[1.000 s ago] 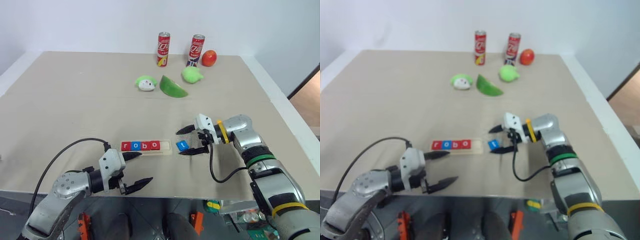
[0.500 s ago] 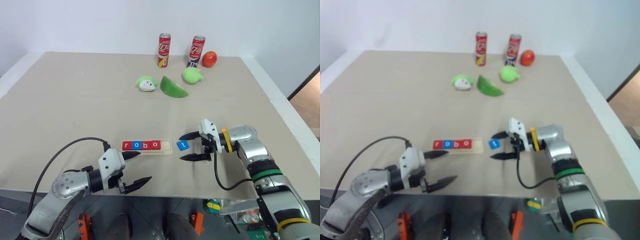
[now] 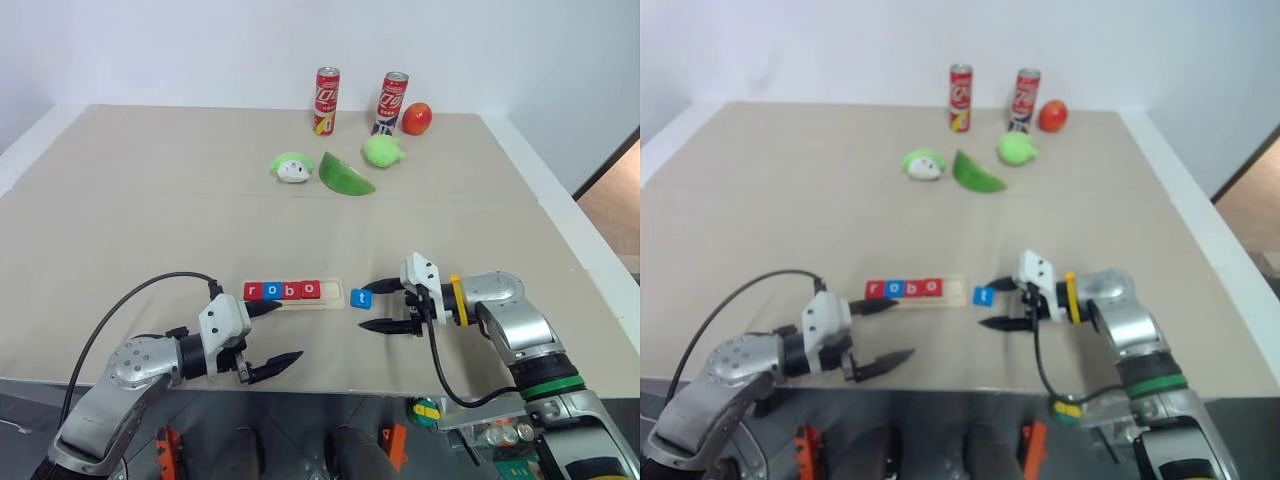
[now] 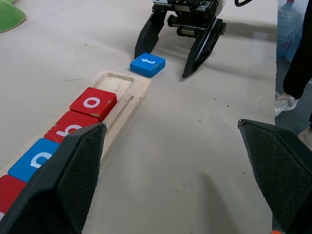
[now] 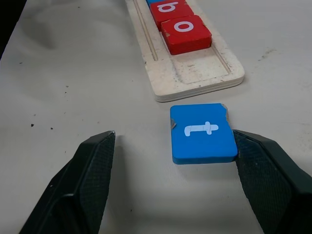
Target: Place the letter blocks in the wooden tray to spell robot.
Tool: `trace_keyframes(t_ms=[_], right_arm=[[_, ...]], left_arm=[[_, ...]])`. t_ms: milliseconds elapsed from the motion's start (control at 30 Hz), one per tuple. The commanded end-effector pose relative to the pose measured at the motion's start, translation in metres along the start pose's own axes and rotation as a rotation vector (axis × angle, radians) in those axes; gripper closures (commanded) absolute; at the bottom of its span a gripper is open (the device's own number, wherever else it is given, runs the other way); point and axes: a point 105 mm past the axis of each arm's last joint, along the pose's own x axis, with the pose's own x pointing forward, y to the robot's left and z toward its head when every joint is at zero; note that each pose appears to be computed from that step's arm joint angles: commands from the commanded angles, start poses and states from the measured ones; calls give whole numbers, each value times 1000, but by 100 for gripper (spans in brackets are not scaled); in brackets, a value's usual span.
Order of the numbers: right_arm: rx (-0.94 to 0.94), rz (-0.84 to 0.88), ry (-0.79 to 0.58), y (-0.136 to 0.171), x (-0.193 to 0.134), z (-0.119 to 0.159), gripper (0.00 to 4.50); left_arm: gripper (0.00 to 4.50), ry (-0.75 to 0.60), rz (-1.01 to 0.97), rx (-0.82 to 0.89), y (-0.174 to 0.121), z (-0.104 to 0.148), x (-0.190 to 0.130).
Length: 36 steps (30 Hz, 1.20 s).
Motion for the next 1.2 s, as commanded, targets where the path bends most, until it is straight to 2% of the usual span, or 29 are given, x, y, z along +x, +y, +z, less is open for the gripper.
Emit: trace_keyframes(t_ms=[33, 167, 200, 267, 300, 500, 667, 833, 900, 967, 1200], right_arm=[[30, -34, 12, 0, 4, -2, 146], [63, -79, 19, -4, 7, -3, 280], [65, -81, 22, -3, 7, -3, 301], [71, -91, 26, -2, 7, -5, 301], [78, -98, 23, -2, 7, -5, 323], [61, -150, -17, -3, 1, 10, 326], [-50, -151, -106, -19, -2, 62, 326], [-131, -67, -129, -17, 10, 87, 326], [-156, -15, -121, -14, 19, 89, 326], [-183, 28, -73, -14, 28, 80, 326], [-173, 65, -17, -22, 33, 61, 326]], left_arm=[[0, -29, 2, 40, 3, 9, 0], [0, -26, 5, 42, 4, 9, 0], [0, -25, 6, 42, 4, 9, 0], [0, -22, 11, 42, 5, 8, -1], [0, -21, 13, 42, 5, 8, -1], [0, -32, 101, 55, 17, 9, -5], [0, -65, 294, 30, 38, 9, -16], [0, -94, 360, -43, 40, 7, -18], [0, -95, 362, -57, 38, 6, -17], [0, -98, 359, -62, 35, 7, -15], [0, -96, 353, -62, 28, 7, -12]])
